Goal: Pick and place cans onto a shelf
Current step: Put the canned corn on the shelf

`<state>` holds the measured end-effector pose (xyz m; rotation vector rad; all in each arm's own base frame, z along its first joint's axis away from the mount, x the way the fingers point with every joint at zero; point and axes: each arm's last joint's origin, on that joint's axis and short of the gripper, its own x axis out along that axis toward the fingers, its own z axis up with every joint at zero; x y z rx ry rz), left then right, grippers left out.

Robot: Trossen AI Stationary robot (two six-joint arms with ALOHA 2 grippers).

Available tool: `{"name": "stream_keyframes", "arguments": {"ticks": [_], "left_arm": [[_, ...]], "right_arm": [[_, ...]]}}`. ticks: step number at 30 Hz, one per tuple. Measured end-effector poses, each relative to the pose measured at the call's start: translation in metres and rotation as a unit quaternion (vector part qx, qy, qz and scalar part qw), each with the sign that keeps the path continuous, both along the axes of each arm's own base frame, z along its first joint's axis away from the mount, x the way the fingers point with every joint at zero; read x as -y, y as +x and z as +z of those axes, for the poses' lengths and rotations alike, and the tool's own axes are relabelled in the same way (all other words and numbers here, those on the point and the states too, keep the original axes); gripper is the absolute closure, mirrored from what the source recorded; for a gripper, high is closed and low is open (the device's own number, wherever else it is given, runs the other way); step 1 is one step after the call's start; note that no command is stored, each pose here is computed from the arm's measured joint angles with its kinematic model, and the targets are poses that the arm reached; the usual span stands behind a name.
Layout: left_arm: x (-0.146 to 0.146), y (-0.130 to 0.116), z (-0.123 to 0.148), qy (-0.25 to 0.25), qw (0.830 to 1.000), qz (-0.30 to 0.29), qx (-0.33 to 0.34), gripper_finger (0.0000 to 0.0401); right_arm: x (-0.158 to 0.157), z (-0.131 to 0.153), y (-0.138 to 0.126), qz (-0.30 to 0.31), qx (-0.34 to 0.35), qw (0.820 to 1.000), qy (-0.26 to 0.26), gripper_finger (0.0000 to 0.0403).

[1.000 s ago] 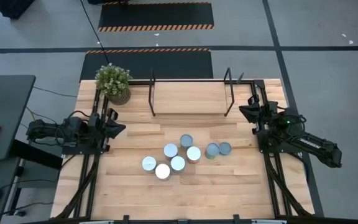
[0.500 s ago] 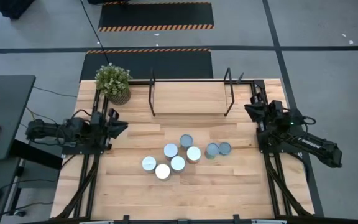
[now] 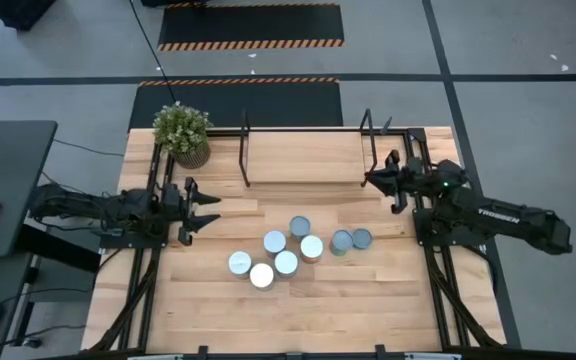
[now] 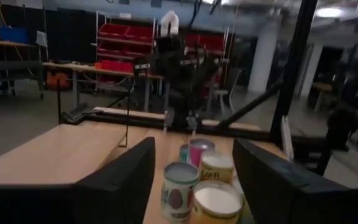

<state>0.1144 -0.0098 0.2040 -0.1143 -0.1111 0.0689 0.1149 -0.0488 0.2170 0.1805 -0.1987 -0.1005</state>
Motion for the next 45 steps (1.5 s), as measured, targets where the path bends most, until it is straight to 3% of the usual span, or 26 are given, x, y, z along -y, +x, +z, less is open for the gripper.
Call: {"name": "stream_keyframes", "arguments": {"ticks": [3,10,15,22,28,45], "left_arm": [[0.000,0.003,0.008,0.007,1.000,0.001,-0.005,0.0156],[0.001,0.006,0.011,0.016,1.000,0.001,-0.014,0.0139],[0.001,0.006,0.011,0.014,1.000,0.001,-0.014,0.0146],[0.001,0.006,0.013,0.014,1.000,0.001,-0.007,0.0149],[0.001,0.006,0.013,0.015,1.000,0.001,-0.003,0.0149],[0.000,0.006,0.014,0.013,1.000,0.019,-0.004,0.0150]], "right_arm": [[0.001,0.004,0.008,0.005,-0.012,1.000,-0.009,0.0353],[-0.005,0.027,0.026,0.075,-0.002,0.992,-0.100,0.0353],[-0.008,0.048,0.041,0.060,0.000,0.994,-0.090,0.0353],[-0.016,0.050,0.084,0.079,-0.122,0.986,-0.082,0.0353],[-0.026,0.045,0.117,0.094,-0.270,0.955,-0.083,0.0353],[-0.083,0.035,0.177,0.113,-0.513,0.850,-0.040,0.0353]]}}
